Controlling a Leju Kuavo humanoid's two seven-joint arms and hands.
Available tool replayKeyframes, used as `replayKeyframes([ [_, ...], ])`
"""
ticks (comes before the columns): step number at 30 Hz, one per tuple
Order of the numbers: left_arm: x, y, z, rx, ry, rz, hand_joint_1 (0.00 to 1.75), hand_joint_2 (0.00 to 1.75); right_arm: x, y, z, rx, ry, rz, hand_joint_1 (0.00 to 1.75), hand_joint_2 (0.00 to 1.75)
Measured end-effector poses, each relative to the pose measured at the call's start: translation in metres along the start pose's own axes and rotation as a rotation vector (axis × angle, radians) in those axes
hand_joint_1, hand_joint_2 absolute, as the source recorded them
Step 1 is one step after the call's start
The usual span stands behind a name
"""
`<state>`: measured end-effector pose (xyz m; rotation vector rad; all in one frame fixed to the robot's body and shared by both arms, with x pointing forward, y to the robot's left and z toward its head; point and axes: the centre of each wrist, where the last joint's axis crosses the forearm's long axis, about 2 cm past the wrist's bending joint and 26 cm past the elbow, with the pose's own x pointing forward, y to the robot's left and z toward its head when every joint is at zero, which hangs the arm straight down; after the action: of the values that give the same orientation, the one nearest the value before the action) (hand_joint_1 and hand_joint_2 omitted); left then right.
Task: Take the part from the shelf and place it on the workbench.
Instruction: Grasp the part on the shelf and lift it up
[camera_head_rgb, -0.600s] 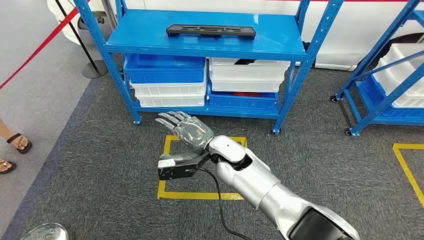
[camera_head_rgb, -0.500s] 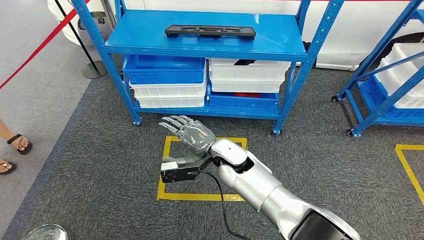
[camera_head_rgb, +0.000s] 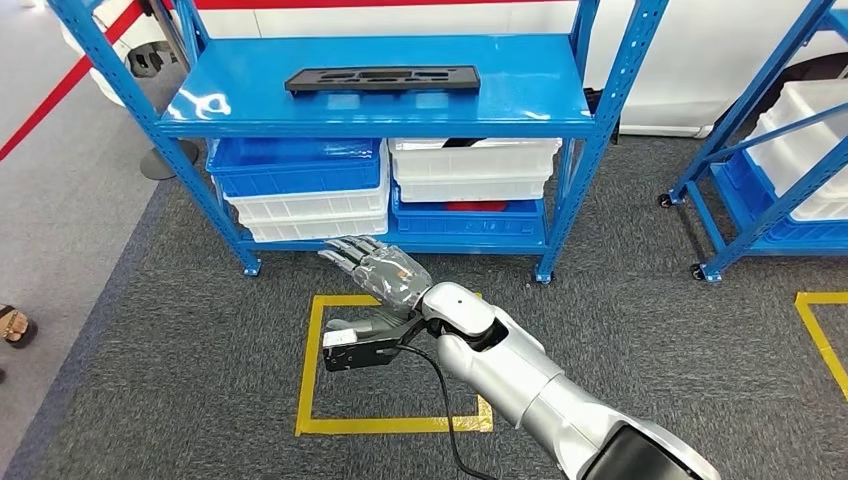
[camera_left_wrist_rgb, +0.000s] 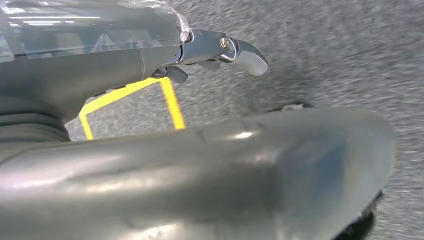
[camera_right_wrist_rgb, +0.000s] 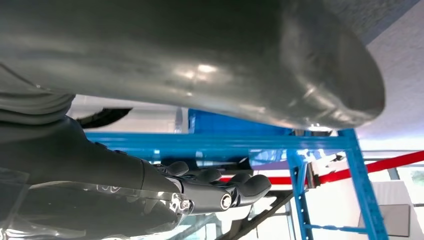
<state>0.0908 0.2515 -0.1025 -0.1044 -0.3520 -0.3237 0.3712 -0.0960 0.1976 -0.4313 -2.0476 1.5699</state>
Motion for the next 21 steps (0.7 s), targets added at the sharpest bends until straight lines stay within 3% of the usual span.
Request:
replayKeyframes([
  [5,-0.005,0.001,0.001,0.005,0.017,0.001,0.00,0.00,0.001,0.001,-0.001,0.003,-0.003,0.000,0.00,0.00],
  [10,0.009,0.005,-0.001,0.020,-0.002,-0.004,0.00,0.00,0.002,-0.010,-0.007,-0.021,-0.015,0.001,0.00,0.00],
  [21,0.008,-0.001,-0.001,-0.001,0.011,-0.012,0.00,0.00,-0.011,0.000,0.002,0.049,-0.004,-0.113,0.00,0.00],
])
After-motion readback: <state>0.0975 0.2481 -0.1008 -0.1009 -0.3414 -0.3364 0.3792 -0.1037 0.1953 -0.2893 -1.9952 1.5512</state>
